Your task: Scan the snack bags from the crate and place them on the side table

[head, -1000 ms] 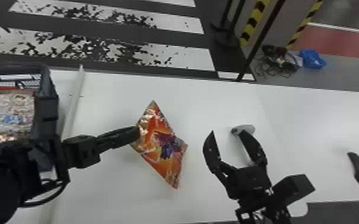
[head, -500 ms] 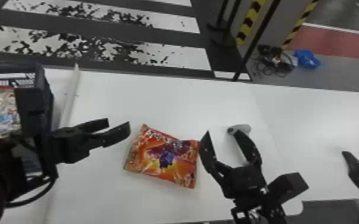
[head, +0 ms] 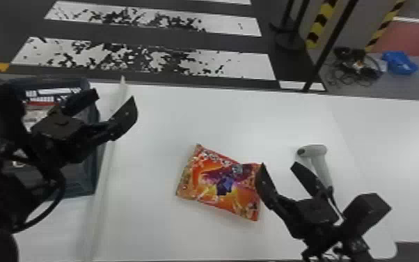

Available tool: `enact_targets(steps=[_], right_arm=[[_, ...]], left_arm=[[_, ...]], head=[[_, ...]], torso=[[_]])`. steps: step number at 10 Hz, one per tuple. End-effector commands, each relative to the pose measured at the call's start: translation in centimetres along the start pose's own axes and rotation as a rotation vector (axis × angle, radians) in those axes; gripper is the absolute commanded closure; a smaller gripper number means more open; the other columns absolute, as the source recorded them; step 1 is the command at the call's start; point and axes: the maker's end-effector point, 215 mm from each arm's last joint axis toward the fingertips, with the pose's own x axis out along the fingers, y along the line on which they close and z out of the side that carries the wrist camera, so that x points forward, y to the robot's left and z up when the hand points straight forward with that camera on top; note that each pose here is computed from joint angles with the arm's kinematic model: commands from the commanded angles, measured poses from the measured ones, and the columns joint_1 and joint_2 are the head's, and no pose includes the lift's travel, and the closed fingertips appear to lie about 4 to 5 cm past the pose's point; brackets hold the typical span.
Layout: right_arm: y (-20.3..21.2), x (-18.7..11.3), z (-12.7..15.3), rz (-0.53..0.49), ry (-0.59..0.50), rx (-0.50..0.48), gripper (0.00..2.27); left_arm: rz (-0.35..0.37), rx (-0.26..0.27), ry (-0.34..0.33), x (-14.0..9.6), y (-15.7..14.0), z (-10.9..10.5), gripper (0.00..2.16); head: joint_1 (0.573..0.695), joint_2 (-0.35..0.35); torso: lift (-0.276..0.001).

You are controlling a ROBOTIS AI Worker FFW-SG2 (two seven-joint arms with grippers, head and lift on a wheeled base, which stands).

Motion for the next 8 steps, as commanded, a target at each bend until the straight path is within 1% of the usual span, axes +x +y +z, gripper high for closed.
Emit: enact_targets(steps=[1, 2, 3, 4, 5, 7, 8], right_arm=[[0.2, 0.0, -2.0, 0.021, 0.111, 0.054, 0.07], [0.7, -0.1, -3.4, 0.033, 0.178, 0.072, 0.07], [0.8, -0.2, -5.0, 0.048, 0.242, 0.117, 0.08], [0.9, -0.4, -6.5, 0.059, 0.307, 0.164, 0.09], [1.1, -0.7, -7.6, 0.072, 0.358, 0.207, 0.09], [1.1, -1.4, -9.3, 0.086, 0.442, 0.276, 0.09], [1.2, -1.6, -9.7, 0.092, 0.467, 0.299, 0.09]], left_arm=[[0.131, 0.041, -0.053, -1.3, 3.8, 1.4, 0.07], [0.240, 0.078, -0.051, -2.2, 5.9, 1.1, 0.08], [0.332, 0.135, -0.059, -2.9, 7.3, 1.4, 0.08], [0.390, 0.173, -0.088, -3.7, 8.1, 2.1, 0.08], [0.431, 0.198, -0.115, -4.3, 8.5, 2.7, 0.08], [0.442, 0.222, -0.188, -5.3, 8.0, 4.4, 0.07], [0.441, 0.222, -0.185, -5.4, 7.9, 4.2, 0.08]], head=[[0.695, -0.040], [0.695, 0.011], [0.695, 0.033], [0.695, 0.077], [0.695, 0.105], [0.695, 0.134], [0.695, 0.139]], torso=[[-0.094], [-0.094], [-0.094], [-0.094], [-0.094], [-0.094], [-0.094]])
